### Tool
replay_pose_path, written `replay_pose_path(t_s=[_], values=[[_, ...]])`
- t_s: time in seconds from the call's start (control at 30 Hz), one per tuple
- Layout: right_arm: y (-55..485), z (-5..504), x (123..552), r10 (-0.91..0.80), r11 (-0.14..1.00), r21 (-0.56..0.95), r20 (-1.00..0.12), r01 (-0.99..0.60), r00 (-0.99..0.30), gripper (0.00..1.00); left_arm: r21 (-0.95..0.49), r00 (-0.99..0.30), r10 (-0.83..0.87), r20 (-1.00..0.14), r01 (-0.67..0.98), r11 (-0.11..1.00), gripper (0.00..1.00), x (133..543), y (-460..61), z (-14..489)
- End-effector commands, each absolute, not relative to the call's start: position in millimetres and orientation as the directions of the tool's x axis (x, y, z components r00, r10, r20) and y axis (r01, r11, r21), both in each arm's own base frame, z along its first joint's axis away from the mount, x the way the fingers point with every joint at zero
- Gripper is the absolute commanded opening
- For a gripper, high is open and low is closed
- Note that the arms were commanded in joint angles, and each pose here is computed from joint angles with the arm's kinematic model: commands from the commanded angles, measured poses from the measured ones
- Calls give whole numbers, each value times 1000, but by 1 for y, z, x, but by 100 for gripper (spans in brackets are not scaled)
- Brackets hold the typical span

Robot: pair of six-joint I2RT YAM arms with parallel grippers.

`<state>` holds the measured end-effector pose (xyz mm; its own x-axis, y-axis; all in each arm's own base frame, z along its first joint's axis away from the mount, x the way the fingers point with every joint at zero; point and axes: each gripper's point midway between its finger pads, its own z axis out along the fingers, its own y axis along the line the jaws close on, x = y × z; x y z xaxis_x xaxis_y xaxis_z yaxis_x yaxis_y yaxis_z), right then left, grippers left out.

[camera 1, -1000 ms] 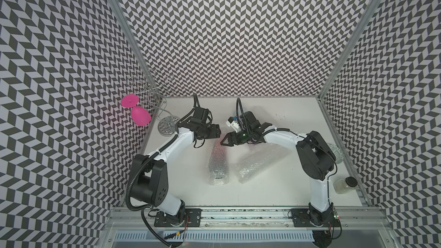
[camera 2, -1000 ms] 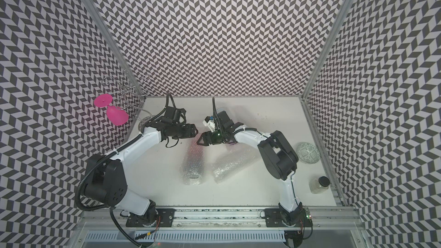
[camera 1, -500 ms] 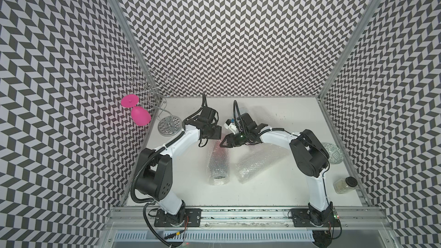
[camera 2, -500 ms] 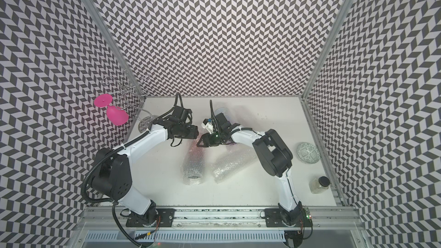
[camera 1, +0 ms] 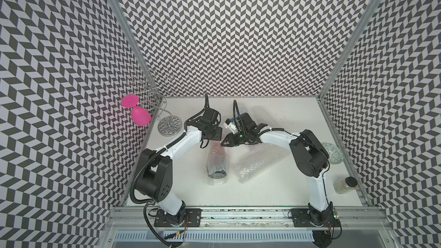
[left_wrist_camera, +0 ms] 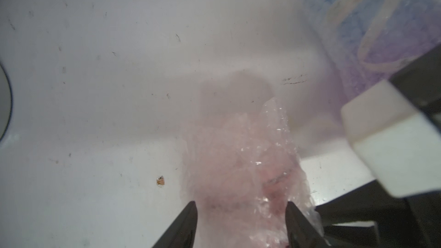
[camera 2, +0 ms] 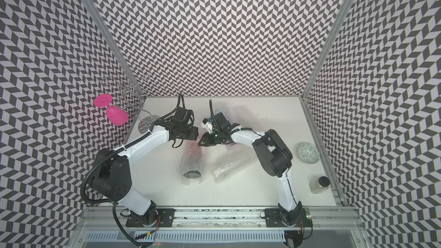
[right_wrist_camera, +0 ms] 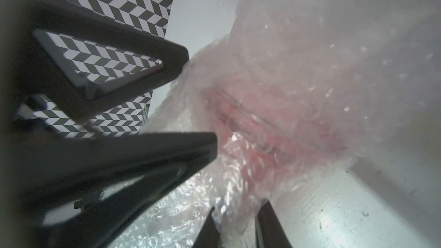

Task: Unwrap the vase from the bubble wrap
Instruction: Unwrap the bubble wrap at the center of the board.

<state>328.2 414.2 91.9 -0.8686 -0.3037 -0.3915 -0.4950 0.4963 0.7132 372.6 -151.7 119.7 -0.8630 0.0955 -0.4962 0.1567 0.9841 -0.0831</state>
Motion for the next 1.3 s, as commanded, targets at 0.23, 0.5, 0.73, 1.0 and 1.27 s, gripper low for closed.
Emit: replay_pose_path(t_s=[0.23,0.5,0.73,1.0,1.27], values=[[418,91,328,-303,486,702,-423,-520,-854,10,-36,-863,91,-496,125,991,33,374,-138,115],[417,90,330,-309,496,686,-434,-533,-846,0,-10,-859,100,-502,122,992,39,368,-131,121],[417,92,332,-304,500,677,-446,-540,-842,0,9,-856,98,-507,108,994,47,365,-129,125],[417,95,334,-301,500,669,-461,-550,-835,0,31,-855,90,-511,87,996,43,363,-124,128],[416,100,338,-294,510,652,-481,-561,-826,0,42,-861,101,-499,92,995,36,363,-123,120]])
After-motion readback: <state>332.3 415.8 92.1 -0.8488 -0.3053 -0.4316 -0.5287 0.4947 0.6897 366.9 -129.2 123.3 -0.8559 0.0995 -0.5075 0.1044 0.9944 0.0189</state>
